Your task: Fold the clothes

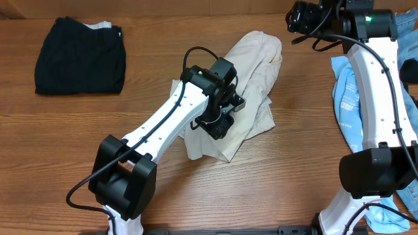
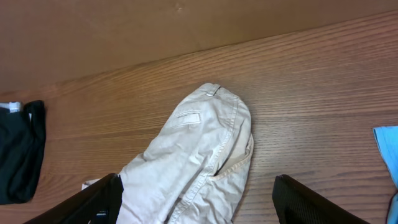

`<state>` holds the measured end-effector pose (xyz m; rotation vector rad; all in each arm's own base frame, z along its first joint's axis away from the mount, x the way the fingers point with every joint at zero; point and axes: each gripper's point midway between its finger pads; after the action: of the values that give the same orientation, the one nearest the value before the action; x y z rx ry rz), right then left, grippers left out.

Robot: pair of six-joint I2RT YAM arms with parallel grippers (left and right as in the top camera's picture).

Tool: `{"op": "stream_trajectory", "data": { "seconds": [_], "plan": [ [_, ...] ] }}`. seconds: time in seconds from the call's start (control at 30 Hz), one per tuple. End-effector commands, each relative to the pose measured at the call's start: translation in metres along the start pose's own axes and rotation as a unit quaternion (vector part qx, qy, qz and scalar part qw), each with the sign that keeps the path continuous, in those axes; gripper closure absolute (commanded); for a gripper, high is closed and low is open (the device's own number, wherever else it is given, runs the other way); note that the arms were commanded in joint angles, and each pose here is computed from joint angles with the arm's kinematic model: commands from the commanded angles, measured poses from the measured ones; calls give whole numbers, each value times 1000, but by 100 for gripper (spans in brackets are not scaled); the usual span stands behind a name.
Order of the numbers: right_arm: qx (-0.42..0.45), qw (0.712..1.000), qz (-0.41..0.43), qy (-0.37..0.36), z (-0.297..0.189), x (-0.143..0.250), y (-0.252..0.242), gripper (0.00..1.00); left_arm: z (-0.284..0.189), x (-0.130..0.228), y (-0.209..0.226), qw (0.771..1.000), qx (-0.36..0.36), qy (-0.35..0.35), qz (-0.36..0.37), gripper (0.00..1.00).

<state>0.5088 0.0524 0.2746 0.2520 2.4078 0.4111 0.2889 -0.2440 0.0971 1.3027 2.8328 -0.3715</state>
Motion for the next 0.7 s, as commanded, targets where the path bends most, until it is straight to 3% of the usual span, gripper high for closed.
{"op": "stream_trajectory", "data": {
  "seconds": [0.0, 0.37, 0.5, 0.67],
  "plan": [
    [-2, 1000, -7, -15, -7, -9, 3, 18, 5, 0, -5, 1000, 10, 3, 10, 56],
    [-2, 1000, -7, -15, -7, -9, 3, 18, 31, 6, 12, 999, -35, 34, -2, 69],
    [0, 1000, -7, -16, -7, -9, 2, 18, 34, 2, 14, 999, -36, 28, -16, 96],
    [0, 1000, -6, -15, -7, -9, 2, 18, 12, -3, 15, 998, -44, 16, -45, 96]
  ]
}}
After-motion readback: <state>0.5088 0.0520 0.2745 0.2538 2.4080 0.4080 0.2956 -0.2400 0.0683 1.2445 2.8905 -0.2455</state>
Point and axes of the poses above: each gripper's point midway between its finger pads, its own z axis out along the fingers, its own y axis along the line the jaws close on, x = y × z, and after that the axes turned 4 degrees about z, right-handed
